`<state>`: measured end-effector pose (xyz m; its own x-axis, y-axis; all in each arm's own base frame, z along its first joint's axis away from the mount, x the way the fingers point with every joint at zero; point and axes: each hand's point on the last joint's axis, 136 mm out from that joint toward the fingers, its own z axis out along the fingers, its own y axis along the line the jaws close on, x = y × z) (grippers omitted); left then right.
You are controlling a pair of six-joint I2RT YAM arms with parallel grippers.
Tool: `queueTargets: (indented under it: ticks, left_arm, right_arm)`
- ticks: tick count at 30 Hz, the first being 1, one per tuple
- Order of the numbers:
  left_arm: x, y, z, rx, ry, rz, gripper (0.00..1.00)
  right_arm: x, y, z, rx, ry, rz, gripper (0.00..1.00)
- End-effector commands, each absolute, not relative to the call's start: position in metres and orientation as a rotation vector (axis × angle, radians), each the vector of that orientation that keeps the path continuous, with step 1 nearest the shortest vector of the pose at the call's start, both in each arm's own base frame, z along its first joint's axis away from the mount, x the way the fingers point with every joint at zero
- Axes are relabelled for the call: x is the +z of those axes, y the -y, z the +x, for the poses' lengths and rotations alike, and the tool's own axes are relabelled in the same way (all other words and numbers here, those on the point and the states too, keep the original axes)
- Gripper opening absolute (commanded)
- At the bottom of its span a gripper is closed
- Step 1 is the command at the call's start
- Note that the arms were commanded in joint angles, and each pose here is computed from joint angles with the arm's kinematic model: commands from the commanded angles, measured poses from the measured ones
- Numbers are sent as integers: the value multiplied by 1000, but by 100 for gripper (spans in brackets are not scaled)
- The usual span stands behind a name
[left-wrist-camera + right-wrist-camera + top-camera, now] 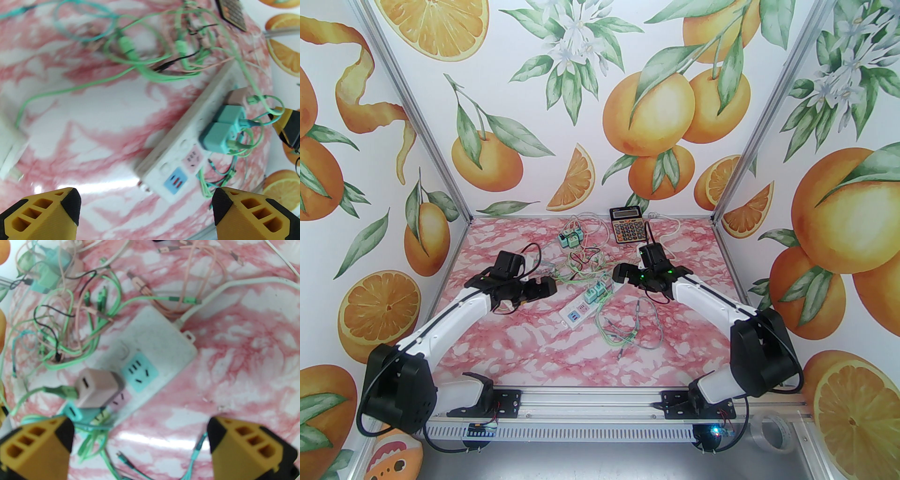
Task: Pull the plug off the socket
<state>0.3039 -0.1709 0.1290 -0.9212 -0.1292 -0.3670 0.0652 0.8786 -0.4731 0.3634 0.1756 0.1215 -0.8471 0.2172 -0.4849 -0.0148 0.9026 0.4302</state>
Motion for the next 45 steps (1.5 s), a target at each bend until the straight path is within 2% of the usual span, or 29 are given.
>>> queueTargets:
  ticks: [1, 3, 9, 10, 12, 31, 34, 36, 40, 41, 42, 45]
  left_arm:
    - [138, 205, 316, -645, -2598, 195, 89]
    - [138, 224, 315, -619, -2590, 309, 82]
    - [139, 255, 310, -606, -2521, 481, 72]
    - [139, 258, 309, -602, -2513, 500, 67]
    - [134, 268, 304, -549, -2487, 596, 50]
    - [87, 307, 321, -391, -2430, 897, 50]
    - [82, 312, 322, -397, -2427, 920, 47]
    - [79, 316, 323, -404, -2425, 938, 39]
    - [72, 318, 323, -400, -2433, 955, 38]
    - [72, 319, 323, -402, -2432, 956, 38]
    - [71, 319, 323, -403, -2432, 956, 37]
    - [69, 321, 324, -412, -2435, 949, 27]
  right_arm:
    - [139, -179, 362, 624, -2474, 122, 100]
    - [139, -178, 360, 621, -2480, 118, 100]
    - [136, -177, 352, 615, -2508, 103, 100]
    - [136, -177, 351, 615, -2510, 104, 100]
    - [134, -178, 347, 628, -2523, 94, 100]
    - [128, -186, 352, 651, -2589, 99, 100]
    - [123, -187, 355, 656, -2603, 123, 100]
    - [121, -186, 360, 644, -2588, 150, 100]
    - [119, -186, 373, 664, -2577, 188, 100]
    - [117, -187, 377, 690, -2575, 203, 97]
    - [115, -188, 380, 726, -2573, 220, 89]
    - [106, -187, 388, 785, -2575, 295, 72]
